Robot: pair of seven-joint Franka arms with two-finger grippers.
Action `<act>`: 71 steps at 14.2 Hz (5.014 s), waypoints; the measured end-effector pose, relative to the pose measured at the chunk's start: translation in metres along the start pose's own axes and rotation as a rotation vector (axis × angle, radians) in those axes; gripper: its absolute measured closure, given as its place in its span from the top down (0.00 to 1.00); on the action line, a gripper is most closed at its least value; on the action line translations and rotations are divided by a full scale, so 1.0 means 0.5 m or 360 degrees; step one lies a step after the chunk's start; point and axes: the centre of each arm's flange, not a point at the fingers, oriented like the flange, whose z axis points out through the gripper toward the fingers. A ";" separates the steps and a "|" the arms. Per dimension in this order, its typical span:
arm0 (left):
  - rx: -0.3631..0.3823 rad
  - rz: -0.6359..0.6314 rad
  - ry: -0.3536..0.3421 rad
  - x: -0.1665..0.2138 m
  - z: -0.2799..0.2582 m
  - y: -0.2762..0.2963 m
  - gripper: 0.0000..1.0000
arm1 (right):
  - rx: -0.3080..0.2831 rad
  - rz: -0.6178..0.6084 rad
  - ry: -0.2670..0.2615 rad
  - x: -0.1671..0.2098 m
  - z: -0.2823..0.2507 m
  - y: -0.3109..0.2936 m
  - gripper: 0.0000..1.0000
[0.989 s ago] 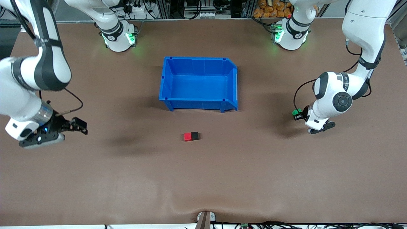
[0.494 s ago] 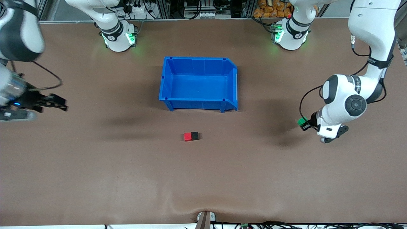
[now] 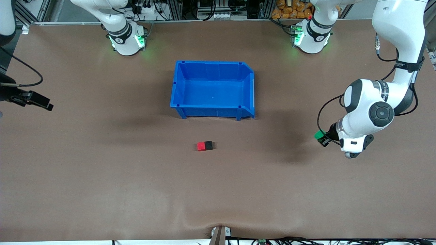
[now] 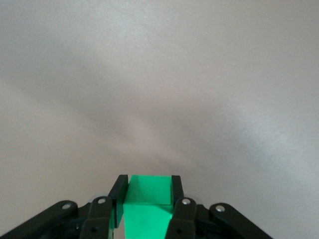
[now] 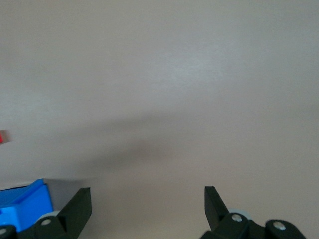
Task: Attach green and red cubes to black cube
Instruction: 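Carry the green cube with the left gripper against the black cube's free side, then open the left gripper and lift it off the green cube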
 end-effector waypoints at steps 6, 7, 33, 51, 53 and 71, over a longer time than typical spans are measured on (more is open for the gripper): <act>-0.0064 -0.0222 -0.0045 -0.098 -0.011 0.110 0.39 | 0.0002 -0.0019 0.0012 -0.032 -0.048 -0.010 1.00; -0.0079 -0.0255 -0.0060 -0.121 -0.012 0.136 0.39 | -0.0001 -0.0020 0.0014 -0.034 -0.059 -0.009 1.00; -0.0296 -0.1105 -0.0272 -0.471 0.160 0.546 0.39 | -0.0007 -0.0020 -0.0186 -0.079 -0.110 0.000 1.00; -0.0289 -0.1354 -0.0370 -0.536 0.223 0.564 0.39 | -0.0002 0.0075 -0.0218 -0.078 -0.108 0.066 1.00; -0.0280 -0.1392 -0.0375 -0.543 0.226 0.565 0.39 | 0.0003 0.0071 -0.0201 -0.076 -0.110 0.063 1.00; -0.0292 -0.1329 -0.0362 -0.539 0.227 0.567 0.39 | 0.0007 0.0059 -0.0195 -0.075 -0.110 0.054 1.00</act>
